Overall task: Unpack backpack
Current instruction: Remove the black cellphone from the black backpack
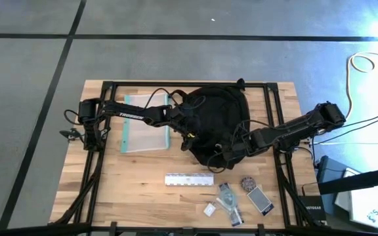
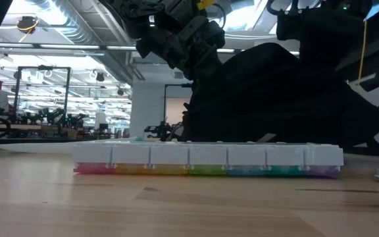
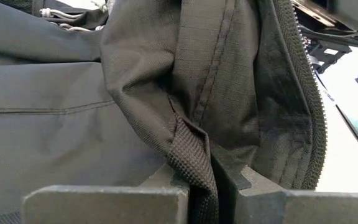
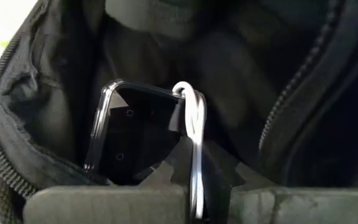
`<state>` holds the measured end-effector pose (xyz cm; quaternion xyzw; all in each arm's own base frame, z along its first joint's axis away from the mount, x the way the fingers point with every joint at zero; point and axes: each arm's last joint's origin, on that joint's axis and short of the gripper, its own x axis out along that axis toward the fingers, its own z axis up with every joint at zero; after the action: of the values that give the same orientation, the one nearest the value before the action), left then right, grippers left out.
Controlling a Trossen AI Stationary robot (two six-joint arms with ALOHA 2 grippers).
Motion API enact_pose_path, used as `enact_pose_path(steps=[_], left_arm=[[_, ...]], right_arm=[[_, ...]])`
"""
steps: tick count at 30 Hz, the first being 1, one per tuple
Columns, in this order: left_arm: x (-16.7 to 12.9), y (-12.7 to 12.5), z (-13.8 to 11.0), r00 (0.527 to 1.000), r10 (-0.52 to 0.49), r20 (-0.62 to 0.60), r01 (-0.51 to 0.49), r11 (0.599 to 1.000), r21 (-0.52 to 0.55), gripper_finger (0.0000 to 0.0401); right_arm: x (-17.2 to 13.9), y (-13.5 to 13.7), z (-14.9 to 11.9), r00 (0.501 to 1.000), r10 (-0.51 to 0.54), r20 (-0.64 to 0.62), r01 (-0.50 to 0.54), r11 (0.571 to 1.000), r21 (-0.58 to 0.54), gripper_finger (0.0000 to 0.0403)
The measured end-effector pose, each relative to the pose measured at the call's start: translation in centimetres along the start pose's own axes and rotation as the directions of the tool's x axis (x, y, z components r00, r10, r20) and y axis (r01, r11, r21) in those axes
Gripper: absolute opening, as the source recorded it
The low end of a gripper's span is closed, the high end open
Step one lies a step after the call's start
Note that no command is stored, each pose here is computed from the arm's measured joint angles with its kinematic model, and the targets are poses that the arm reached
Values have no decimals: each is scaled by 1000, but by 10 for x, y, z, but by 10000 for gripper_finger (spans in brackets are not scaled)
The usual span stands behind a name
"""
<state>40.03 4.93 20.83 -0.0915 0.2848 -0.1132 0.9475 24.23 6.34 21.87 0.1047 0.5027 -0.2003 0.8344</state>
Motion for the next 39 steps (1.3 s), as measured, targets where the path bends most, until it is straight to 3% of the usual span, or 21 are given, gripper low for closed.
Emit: enact_pose_path(steps=[7,14,24,29,39], left_arm=[[0,0,0,1000,2,0,-2,1000,0,13],[0,0,0,1000,16,-1,-16,1000,2,13],[0,1,-1,1000,22,-3,-22,1000,4,13],[0,2,-4,997,59,-39,-59,998,16,13],[1,0,-9,992,91,-82,-91,996,8,13]], right_arm=[[0,0,3,998,-28,56,26,999,27,0],[-12,10,16,989,13,145,-15,1000,13,0],[-56,41,25,959,158,236,-141,986,-87,0],[-75,54,12,961,192,197,-165,975,-147,0],[-88,58,-19,988,132,75,-128,990,-59,0]])
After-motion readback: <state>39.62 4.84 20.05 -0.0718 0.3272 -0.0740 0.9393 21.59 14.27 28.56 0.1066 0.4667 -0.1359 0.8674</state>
